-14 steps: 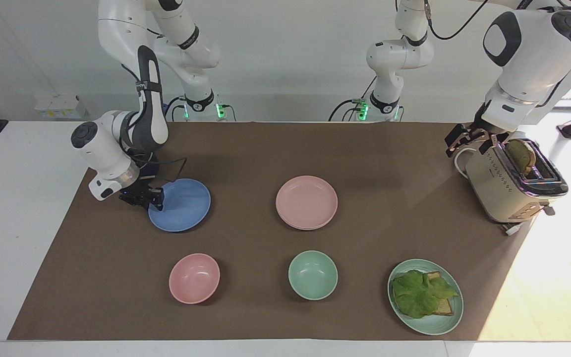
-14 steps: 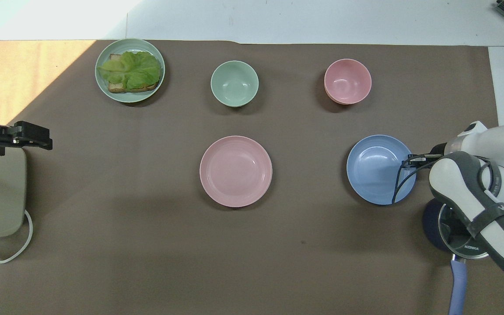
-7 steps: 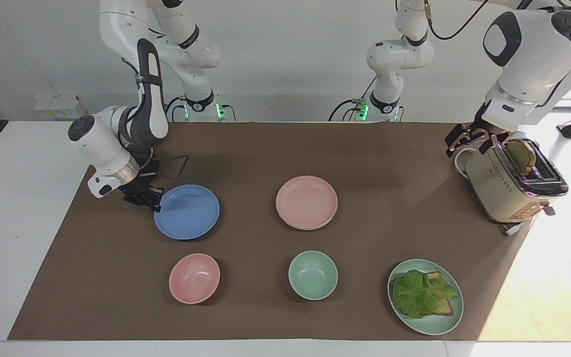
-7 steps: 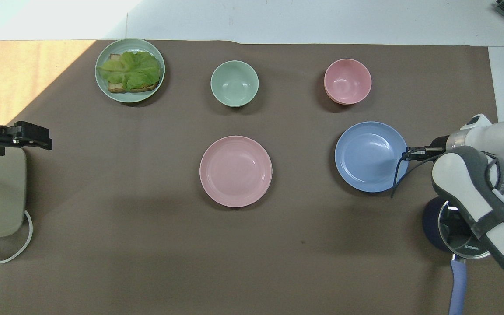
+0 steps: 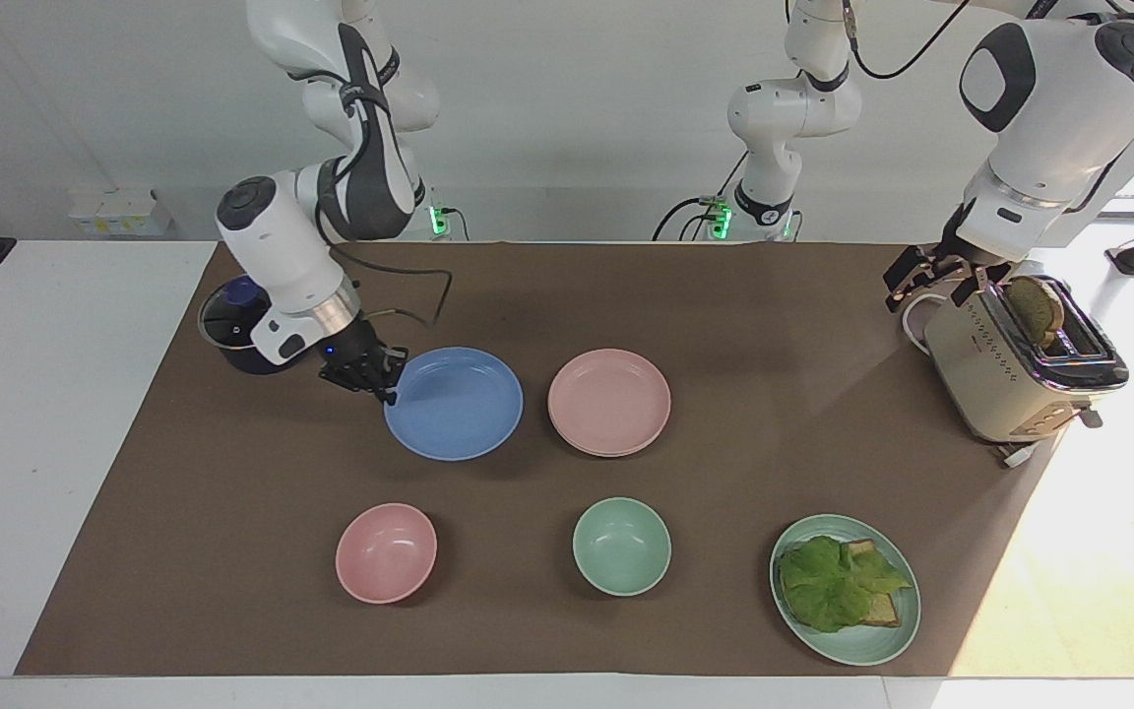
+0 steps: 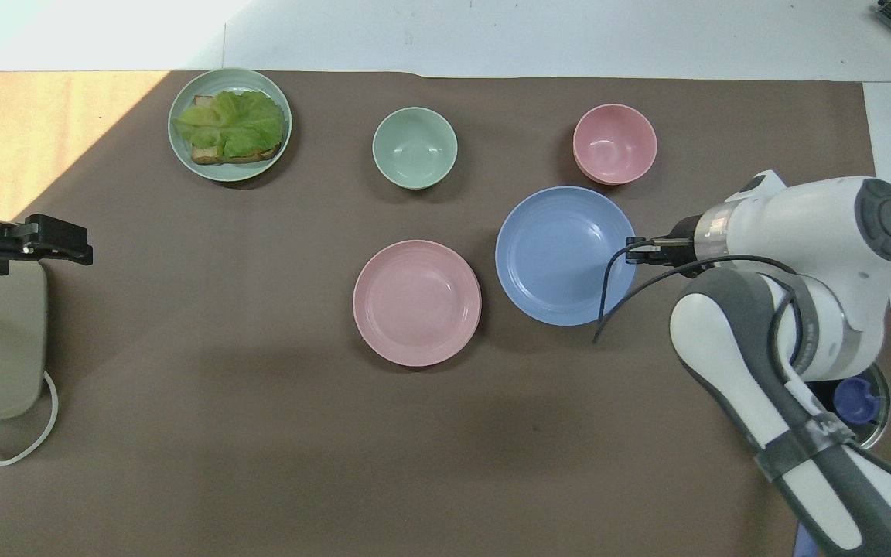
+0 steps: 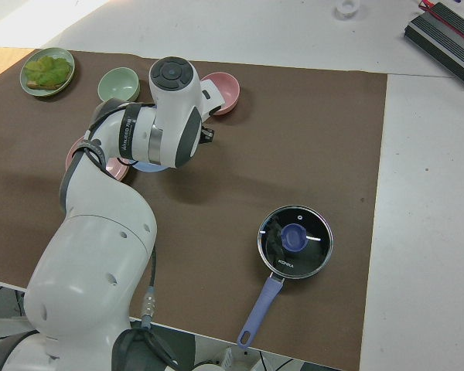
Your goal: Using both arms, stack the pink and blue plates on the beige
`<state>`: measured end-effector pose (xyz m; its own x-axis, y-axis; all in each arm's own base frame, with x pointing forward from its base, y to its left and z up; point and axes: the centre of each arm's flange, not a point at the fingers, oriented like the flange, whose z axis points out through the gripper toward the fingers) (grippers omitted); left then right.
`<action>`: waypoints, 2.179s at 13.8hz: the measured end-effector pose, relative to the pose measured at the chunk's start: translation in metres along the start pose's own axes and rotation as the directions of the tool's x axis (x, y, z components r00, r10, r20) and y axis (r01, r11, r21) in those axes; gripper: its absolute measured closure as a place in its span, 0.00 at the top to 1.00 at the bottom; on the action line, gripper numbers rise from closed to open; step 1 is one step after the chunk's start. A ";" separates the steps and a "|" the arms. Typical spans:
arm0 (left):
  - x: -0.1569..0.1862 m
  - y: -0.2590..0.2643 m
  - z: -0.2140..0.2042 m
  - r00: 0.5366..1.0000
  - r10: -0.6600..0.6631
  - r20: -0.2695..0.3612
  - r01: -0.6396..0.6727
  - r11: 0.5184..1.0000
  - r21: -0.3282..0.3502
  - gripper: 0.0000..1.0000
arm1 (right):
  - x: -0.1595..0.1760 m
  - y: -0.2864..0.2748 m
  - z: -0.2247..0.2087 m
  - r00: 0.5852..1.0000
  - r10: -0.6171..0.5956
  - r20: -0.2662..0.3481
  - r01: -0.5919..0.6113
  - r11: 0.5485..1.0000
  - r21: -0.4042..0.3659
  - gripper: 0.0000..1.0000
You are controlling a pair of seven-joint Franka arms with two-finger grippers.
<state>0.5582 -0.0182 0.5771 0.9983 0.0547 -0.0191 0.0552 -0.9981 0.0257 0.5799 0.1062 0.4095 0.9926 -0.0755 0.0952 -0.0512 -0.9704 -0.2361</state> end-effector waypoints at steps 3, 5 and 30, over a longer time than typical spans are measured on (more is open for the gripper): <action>0.000 0.000 0.000 1.000 0.000 0.000 0.000 1.000 0.000 1.00 | -0.013 -0.070 0.011 0.996 0.084 0.009 -0.085 0.996 0.017 0.05; 0.000 0.000 0.000 1.000 0.000 0.000 0.000 1.000 0.000 1.00 | -0.028 -0.116 0.032 0.993 0.115 0.016 -0.116 0.993 0.026 0.05; 0.000 0.000 0.000 1.000 0.000 0.000 0.000 1.000 0.000 1.00 | -0.022 -0.133 0.038 0.995 0.100 -0.017 -0.100 0.994 -0.043 1.00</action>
<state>0.5581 -0.0182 0.5772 0.9983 0.0547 -0.0188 0.0552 -0.9981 0.0257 0.5688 0.2458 0.4022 0.9806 -0.1757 0.0873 -0.1551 -0.9668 -0.2030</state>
